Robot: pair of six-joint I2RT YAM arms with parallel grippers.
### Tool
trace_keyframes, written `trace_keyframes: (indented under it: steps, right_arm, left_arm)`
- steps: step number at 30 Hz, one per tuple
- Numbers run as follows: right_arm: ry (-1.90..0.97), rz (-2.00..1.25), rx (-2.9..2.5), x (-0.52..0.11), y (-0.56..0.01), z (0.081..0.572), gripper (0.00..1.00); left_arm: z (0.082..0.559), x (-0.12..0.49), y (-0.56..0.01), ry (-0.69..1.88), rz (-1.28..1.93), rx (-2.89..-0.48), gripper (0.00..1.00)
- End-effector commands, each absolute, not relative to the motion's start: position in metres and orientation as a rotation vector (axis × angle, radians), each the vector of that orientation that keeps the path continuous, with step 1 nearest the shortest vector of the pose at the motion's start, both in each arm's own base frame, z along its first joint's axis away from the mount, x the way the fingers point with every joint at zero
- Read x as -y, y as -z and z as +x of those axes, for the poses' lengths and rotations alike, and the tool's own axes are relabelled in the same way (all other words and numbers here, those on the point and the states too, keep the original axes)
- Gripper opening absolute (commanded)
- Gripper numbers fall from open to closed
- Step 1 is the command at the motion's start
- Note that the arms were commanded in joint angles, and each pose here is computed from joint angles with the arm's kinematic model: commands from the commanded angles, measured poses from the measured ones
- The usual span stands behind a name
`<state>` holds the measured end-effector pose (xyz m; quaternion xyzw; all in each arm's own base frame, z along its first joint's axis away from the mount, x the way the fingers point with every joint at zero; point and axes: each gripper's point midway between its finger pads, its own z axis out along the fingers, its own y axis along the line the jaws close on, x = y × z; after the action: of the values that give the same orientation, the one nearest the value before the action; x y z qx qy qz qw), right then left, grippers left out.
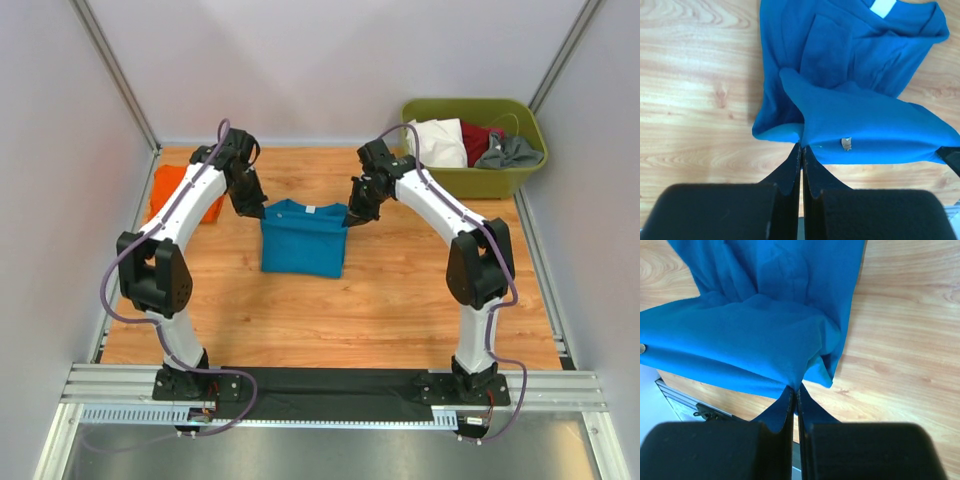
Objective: Fold and stack the t-shirts
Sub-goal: Fold the tshirt
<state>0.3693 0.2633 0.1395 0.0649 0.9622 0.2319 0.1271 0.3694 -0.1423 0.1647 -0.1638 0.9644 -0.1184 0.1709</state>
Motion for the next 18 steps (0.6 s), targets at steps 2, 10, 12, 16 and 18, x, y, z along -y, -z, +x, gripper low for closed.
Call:
trace_keyframes:
  steps: [2, 10, 12, 16, 18]
  right_arm:
    - [-0.629, 0.24, -2.82, -0.249, -0.128, 0.392, 0.0]
    - [-0.685, 0.313, -2.815, -0.249, -0.107, 0.435, 0.01]
    - [-0.7, 0.319, -2.82, -0.251, -0.096, 0.444, 0.08]
    - [-0.71, 0.336, -2.808, -0.252, -0.085, 0.465, 0.27]
    - [-0.74, 0.336, -2.776, -0.253, -0.091, 0.478, 0.43]
  left_arm:
    - [0.396, 0.133, -0.162, 0.306, -0.48, -2.705, 0.0]
    - [0.441, 0.134, -0.126, 0.293, -0.515, -2.723, 0.0]
    - [0.454, 0.132, -0.12, 0.287, -0.518, -2.711, 0.0]
    - [0.474, 0.133, -0.113, 0.311, -0.512, -2.7, 0.13]
    - [0.49, 0.136, -0.121, 0.358, -0.479, -2.658, 0.35]
